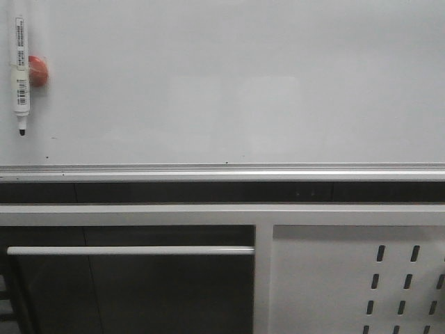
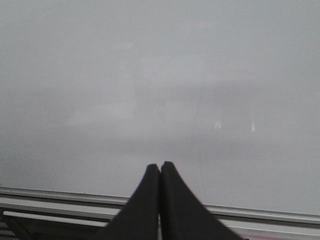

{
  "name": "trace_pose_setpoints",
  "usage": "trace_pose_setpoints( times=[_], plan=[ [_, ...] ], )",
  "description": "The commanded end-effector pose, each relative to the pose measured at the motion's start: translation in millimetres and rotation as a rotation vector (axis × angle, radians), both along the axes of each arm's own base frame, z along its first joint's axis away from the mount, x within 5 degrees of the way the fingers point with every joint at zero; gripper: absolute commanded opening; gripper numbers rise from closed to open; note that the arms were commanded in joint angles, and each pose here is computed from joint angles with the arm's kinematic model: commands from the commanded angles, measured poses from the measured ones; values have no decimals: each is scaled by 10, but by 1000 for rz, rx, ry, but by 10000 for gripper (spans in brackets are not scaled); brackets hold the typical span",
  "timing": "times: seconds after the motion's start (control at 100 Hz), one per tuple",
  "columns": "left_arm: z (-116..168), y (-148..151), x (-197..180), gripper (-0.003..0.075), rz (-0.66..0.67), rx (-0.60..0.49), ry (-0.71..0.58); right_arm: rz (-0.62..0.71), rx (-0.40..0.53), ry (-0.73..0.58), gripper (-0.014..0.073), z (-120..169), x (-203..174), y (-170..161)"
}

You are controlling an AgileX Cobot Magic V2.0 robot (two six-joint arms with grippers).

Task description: Write number 1 on whiteboard

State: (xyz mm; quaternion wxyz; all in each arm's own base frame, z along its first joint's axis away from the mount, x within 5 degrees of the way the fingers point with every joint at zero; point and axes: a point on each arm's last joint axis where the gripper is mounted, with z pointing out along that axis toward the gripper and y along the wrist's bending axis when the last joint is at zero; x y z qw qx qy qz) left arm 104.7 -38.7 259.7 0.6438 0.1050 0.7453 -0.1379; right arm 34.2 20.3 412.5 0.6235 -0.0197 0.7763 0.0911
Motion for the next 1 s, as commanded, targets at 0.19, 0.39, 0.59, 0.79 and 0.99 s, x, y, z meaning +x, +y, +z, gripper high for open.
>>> trace_pose_setpoints(
  times=[0.19,0.39,0.59,0.79,0.99],
  plan=[
    [56,-286,291,375,-58,3,-162,-9,10,-81,-74,144,33,-8],
    [-110,-407,578,344,8,43,-192,-4,8,-64,-74,128,30,-4],
    [-245,-470,712,344,27,80,-195,-2,7,-57,-74,122,28,-2],
    [-300,-533,790,344,17,77,-224,-2,7,-57,-74,122,28,-2],
    [-383,-562,856,334,31,68,-230,-2,8,-58,-74,123,29,-3]
  ],
)
